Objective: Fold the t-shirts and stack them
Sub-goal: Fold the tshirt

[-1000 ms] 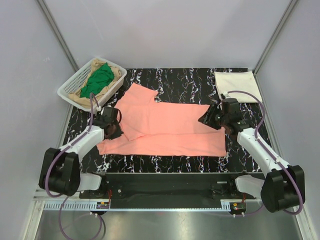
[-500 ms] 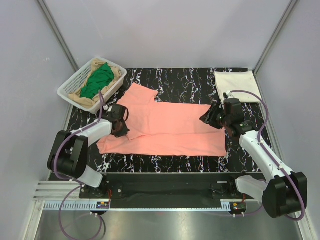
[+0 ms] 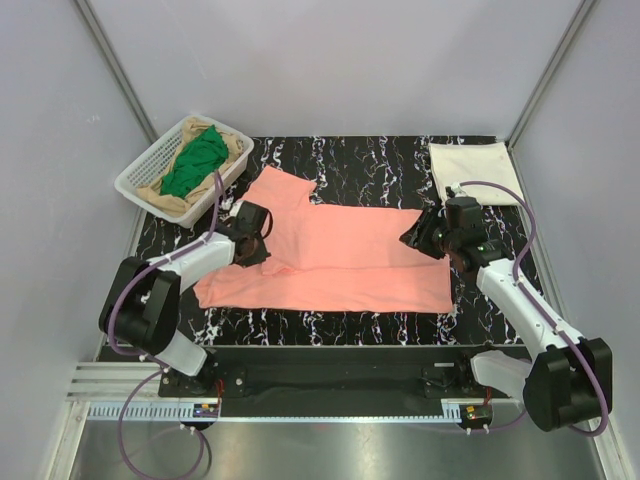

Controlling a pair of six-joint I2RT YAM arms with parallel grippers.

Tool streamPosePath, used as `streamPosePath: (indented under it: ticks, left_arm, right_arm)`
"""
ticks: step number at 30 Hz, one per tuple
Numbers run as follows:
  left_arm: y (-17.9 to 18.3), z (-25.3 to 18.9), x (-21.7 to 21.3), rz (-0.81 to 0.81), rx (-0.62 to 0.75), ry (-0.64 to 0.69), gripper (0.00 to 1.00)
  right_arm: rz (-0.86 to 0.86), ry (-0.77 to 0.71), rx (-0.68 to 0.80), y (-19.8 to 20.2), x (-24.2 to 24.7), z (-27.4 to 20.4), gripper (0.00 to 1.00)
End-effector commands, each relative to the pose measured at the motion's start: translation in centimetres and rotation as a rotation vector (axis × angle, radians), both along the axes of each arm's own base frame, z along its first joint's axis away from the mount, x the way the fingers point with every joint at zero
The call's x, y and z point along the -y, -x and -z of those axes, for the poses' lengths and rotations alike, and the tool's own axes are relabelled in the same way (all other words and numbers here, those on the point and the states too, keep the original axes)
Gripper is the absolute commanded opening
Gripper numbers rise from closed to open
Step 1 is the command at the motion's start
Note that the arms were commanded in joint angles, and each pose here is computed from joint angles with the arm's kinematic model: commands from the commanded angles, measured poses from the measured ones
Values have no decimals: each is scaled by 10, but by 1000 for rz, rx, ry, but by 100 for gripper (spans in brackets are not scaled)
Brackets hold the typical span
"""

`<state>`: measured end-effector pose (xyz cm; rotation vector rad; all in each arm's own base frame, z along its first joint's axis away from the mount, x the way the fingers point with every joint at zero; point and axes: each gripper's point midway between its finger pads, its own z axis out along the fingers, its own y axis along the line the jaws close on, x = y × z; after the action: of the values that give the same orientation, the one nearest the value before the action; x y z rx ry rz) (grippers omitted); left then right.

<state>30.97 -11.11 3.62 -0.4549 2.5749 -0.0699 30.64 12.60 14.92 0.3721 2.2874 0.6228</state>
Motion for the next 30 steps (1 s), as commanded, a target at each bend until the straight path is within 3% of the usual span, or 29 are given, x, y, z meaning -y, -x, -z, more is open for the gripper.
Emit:
streamPosePath:
  ticks: [1, 13, 19, 25, 30]
  left_arm:
    - [-22, -24, 12, 10, 102, 0, 0]
    - [-48, -69, 56, 120, 260, 192, 0]
    - [-55, -91, 31, 95, 332, 65, 0]
    - [-50, -108, 27, 94, 402, 80, 0]
    - [-53, -120, 16, 136, 403, -21, 0]
  right_arm:
    - [12, -8, 51, -11, -1, -18, 49]
    - [30, -24, 55, -6, 1, -26, 50]
    - [14, -50, 48, -2, -4, -29, 50]
    - [21, -68, 48, -3, -5, -34, 51]
    - [79, -27, -7, -23, 4, -23, 52]
